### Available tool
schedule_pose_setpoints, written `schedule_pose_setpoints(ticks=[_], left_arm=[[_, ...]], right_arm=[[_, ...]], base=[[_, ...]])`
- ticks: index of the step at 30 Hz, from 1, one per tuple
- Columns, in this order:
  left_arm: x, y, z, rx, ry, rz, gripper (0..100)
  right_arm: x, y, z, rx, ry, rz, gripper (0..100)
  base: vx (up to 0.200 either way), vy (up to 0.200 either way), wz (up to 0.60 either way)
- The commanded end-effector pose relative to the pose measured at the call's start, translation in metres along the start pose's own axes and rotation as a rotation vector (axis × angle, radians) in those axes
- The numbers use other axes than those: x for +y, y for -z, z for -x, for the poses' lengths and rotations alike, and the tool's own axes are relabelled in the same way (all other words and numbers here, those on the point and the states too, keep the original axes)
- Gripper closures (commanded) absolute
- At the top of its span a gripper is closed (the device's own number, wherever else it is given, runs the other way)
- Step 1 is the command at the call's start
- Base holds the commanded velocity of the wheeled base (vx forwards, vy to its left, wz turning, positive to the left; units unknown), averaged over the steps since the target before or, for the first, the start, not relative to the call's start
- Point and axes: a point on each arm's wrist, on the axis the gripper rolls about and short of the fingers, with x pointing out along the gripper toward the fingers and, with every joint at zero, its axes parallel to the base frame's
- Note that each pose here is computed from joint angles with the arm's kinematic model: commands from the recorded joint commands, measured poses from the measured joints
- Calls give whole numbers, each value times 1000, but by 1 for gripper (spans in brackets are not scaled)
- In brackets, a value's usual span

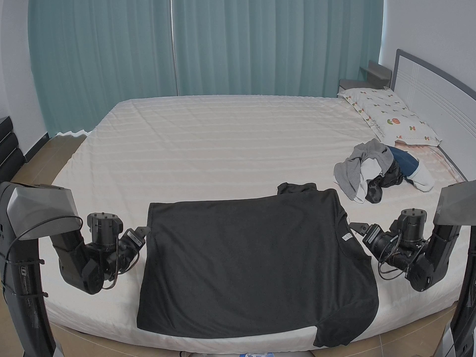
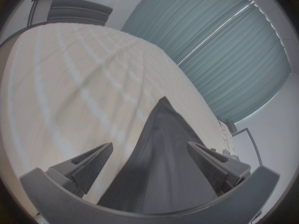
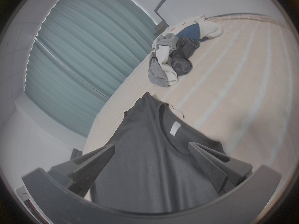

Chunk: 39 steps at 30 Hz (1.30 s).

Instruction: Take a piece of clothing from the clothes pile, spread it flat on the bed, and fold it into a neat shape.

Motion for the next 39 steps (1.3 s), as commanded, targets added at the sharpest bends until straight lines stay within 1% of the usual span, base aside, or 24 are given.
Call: schedule_pose_setpoints(ticks=[1,2,5,6,8,11,19,22,24,26,27,32,35,39], left_arm=[[5,25,44,117,25,46,0],[6,27,46,126,33,46,0],[10,29,52,141,40,47,0],[13,32,55,167,50,43,0],[16,33,58,187,50,39,0],[18,34,60,193,43,38,0],[18,35,60,192,38,33,0],[24,38,63,210,16,-18,0],[30,41,63,229,-7,-79,0],[31,42,63,232,-10,-87,0],[36,44,61,244,-28,-134,0],[48,54,59,298,-65,-270,0],[51,56,58,301,-52,-336,0],[54,62,55,308,-49,-384,0]], right_arm=[[-13,27,26,97,50,-129,0],[-15,28,27,107,57,-145,0],[-16,28,28,108,64,-151,0],[-16,29,31,112,66,-154,0],[-17,31,33,120,77,-155,0],[-18,30,32,121,76,-160,0],[-19,33,32,133,81,-156,0],[-19,33,33,135,83,-156,0],[-19,34,33,137,86,-157,0],[-19,34,33,137,86,-157,0],[-19,34,33,137,86,-157,0],[-19,34,33,140,84,-155,0],[-19,34,33,139,82,-155,0],[-19,34,33,140,84,-155,0]], base=[[0,0,0],[0,0,0],[0,0,0],[-200,0,0],[-200,0,0],[-200,0,0],[0,0,0],[0,0,0],[0,0,0],[0,0,0],[0,0,0],[0,0,0],[0,0,0],[0,0,0]])
